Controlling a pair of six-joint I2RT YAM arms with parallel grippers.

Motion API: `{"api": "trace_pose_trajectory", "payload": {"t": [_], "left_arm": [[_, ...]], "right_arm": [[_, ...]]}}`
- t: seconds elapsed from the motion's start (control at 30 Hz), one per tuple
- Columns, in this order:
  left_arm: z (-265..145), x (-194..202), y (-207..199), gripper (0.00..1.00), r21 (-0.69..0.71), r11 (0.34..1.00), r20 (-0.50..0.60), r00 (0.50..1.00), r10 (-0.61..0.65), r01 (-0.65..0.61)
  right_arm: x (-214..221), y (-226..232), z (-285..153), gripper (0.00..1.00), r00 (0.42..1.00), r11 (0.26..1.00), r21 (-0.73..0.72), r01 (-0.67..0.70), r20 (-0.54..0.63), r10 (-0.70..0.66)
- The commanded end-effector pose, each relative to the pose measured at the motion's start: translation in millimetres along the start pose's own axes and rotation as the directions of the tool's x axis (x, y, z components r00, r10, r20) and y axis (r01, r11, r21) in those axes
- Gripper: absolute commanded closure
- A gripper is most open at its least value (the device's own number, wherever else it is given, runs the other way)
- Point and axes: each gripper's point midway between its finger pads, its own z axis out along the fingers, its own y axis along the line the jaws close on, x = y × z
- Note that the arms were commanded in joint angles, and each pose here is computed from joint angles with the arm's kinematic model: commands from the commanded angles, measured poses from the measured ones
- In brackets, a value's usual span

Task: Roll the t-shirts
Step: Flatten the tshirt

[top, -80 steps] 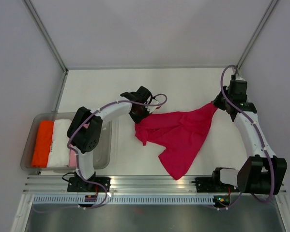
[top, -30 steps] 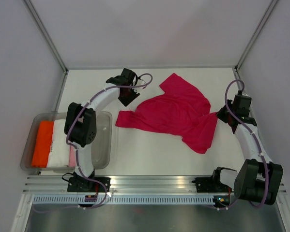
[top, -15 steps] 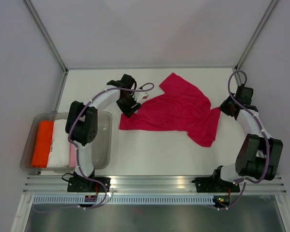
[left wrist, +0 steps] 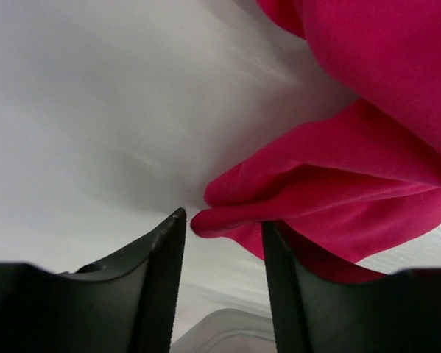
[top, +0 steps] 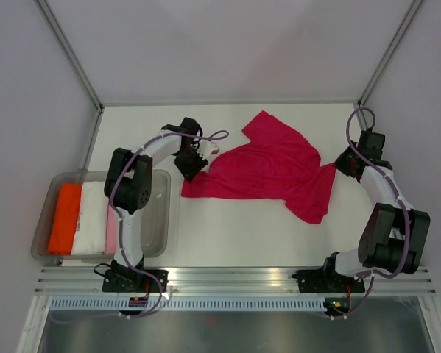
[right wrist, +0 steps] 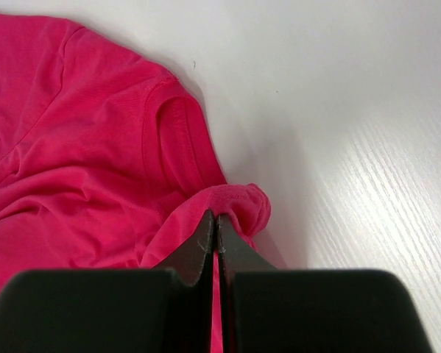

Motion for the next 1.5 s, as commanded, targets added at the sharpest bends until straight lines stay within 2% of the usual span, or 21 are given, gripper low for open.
{"api": "trace_pose_trajectory", "payload": {"t": [0.0, 0.03, 0.1, 0.13, 0.17, 0.2, 0.23, 0.27, 0.33, 0.47, 0.63, 0.8, 0.97, 1.07, 1.2, 1.3, 1.47], "left_arm": [[8, -1, -11, 0.51, 0.071, 0.997, 0.009, 1.0, 0.018, -0.019], [9, 0, -14, 0.54, 0.081, 0.997, 0.012, 1.0, 0.019, -0.02], [5, -2, -20, 0.71, 0.108, 0.994, 0.037, 0.999, 0.019, -0.023], [3, -5, -22, 0.8, 0.116, 0.993, 0.05, 0.999, 0.019, -0.024], [0, -6, -25, 0.97, 0.126, 0.992, 0.064, 0.998, 0.012, -0.02], [-5, -9, -25, 0.98, 0.124, 0.992, 0.08, 0.997, 0.007, -0.016], [-8, -12, -29, 0.98, 0.134, 0.991, 0.092, 0.996, 0.0, -0.013], [-11, -13, -28, 0.98, 0.129, 0.992, 0.1, 0.995, -0.01, -0.003], [-20, -17, -26, 0.98, 0.102, 0.994, 0.12, 0.992, -0.04, 0.028], [-31, -16, -29, 0.98, 0.082, 0.995, 0.149, 0.987, -0.065, 0.053], [-49, -14, -32, 0.98, 0.053, 0.996, 0.174, 0.981, -0.082, 0.074], [-62, -13, -38, 0.98, 0.055, 0.996, 0.205, 0.975, -0.081, 0.071], [-70, -16, -39, 0.98, 0.053, 0.996, 0.226, 0.97, -0.085, 0.075], [-73, -16, -40, 0.98, 0.052, 0.996, 0.233, 0.969, -0.085, 0.075], [-77, -17, -41, 0.98, 0.046, 0.996, 0.242, 0.967, -0.084, 0.075], [-81, -17, -39, 0.98, 0.035, 0.996, 0.247, 0.965, -0.087, 0.081], [-85, -20, -41, 0.98, 0.034, 0.997, 0.258, 0.963, -0.078, 0.071]], "right_arm": [[-17, 3, -1, 1.0, 0.999, 1.0, -0.004, 0.017, 0.05, -0.016], [-15, 3, -1, 1.0, 0.999, 1.0, -0.002, 0.018, 0.046, -0.018], [-15, 2, 0, 0.99, 0.999, 1.0, 0.001, 0.017, 0.043, -0.017], [-12, 0, 2, 0.93, 0.999, 1.0, 0.006, 0.018, 0.032, -0.018], [-11, -1, 4, 0.66, 0.999, 1.0, 0.011, 0.02, 0.025, -0.02], [-10, -6, 6, 0.48, 1.0, 0.999, 0.039, 0.019, 0.024, -0.019], [-5, -13, 12, 0.22, 1.0, 0.998, 0.067, 0.011, 0.005, -0.011], [-2, -18, 15, 0.17, 1.0, 0.995, 0.095, 0.009, -0.006, -0.008], [8, -33, 20, 0.13, 0.999, 0.985, 0.174, 0.003, -0.054, 0.007], [38, -53, 15, 0.14, 0.99, 0.968, 0.251, -0.013, -0.129, 0.047], [52, -63, -12, 0.14, 0.995, 0.963, 0.268, -0.024, -0.088, 0.049], [91, -54, -12, 0.16, 0.987, 0.988, 0.143, -0.052, -0.146, 0.073], [118, -60, -7, 0.17, 0.973, 0.988, 0.143, -0.053, -0.217, 0.083], [109, -56, -13, 0.17, 0.983, 0.993, 0.113, -0.03, -0.178, 0.05], [94, -56, -23, 0.18, 0.988, 0.989, 0.145, 0.0, -0.154, 0.022], [95, -51, -34, 0.22, 0.988, 0.99, 0.136, -0.027, -0.15, 0.047], [53, -38, -85, 0.23, 0.998, 0.989, 0.144, -0.021, 0.065, 0.012]]}}
